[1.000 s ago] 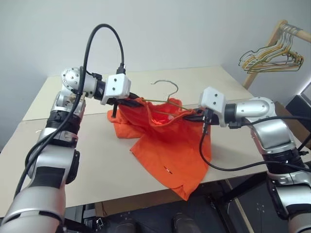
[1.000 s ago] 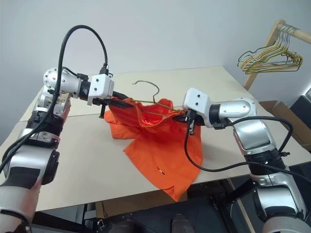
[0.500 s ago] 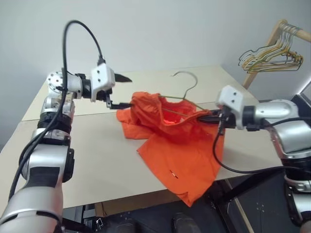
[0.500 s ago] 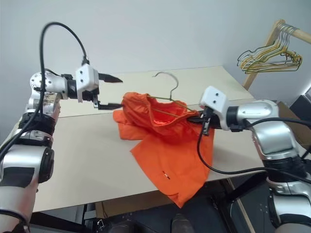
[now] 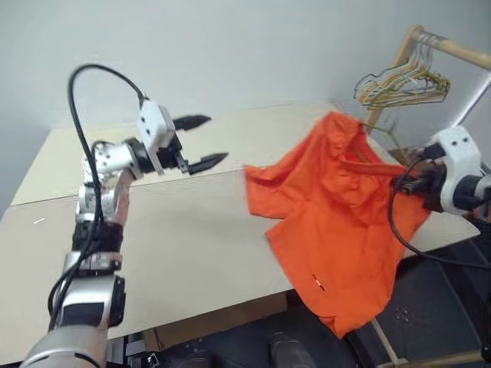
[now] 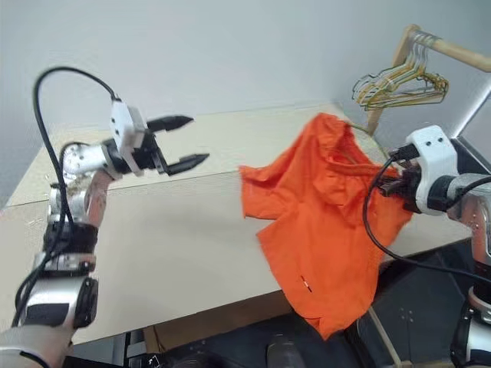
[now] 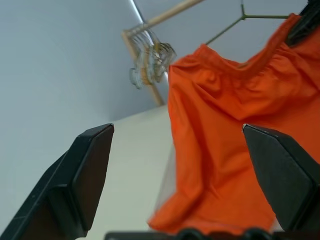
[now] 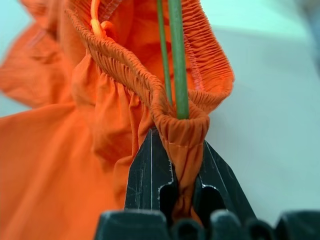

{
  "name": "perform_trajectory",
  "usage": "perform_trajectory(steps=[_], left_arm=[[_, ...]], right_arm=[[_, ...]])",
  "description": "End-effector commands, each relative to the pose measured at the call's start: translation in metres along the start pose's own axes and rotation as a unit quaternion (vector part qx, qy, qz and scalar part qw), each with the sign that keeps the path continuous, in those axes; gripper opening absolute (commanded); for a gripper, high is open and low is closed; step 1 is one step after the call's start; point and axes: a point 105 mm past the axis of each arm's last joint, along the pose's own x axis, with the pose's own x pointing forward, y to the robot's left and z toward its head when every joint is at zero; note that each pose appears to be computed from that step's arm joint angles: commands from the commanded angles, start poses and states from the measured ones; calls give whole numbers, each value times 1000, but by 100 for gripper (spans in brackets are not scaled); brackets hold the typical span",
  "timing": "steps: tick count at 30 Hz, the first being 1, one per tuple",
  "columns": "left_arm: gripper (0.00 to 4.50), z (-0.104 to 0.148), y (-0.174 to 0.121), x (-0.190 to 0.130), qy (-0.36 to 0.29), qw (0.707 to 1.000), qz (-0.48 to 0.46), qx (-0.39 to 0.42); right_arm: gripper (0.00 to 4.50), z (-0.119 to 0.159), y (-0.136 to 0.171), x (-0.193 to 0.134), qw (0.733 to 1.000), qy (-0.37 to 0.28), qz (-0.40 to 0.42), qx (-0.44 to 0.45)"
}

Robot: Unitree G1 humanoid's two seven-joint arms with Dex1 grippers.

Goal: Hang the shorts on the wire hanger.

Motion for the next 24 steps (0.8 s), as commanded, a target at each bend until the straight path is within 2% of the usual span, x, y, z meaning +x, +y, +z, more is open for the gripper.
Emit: perform_trajectory(steps=[1,5,11,17,24], left_arm=[[447,21,-11,6,-15,1000,2,0],[447,23,-27,12,-14,1000,-6,-21],[447,25,-37,19,-6,999,-8,-40],[447,24,-51,20,-2,999,-19,-50],[447,42,-64,18,-88,994,-31,-55]], right_arm=[[0,12,-27,-18,993,-29,-89,69],[0,7,-62,-26,971,-28,-183,152],[0,2,-101,-31,934,-19,-305,184],[0,1,-133,-36,908,-24,-352,227],[0,8,-164,-42,892,-32,-385,235]])
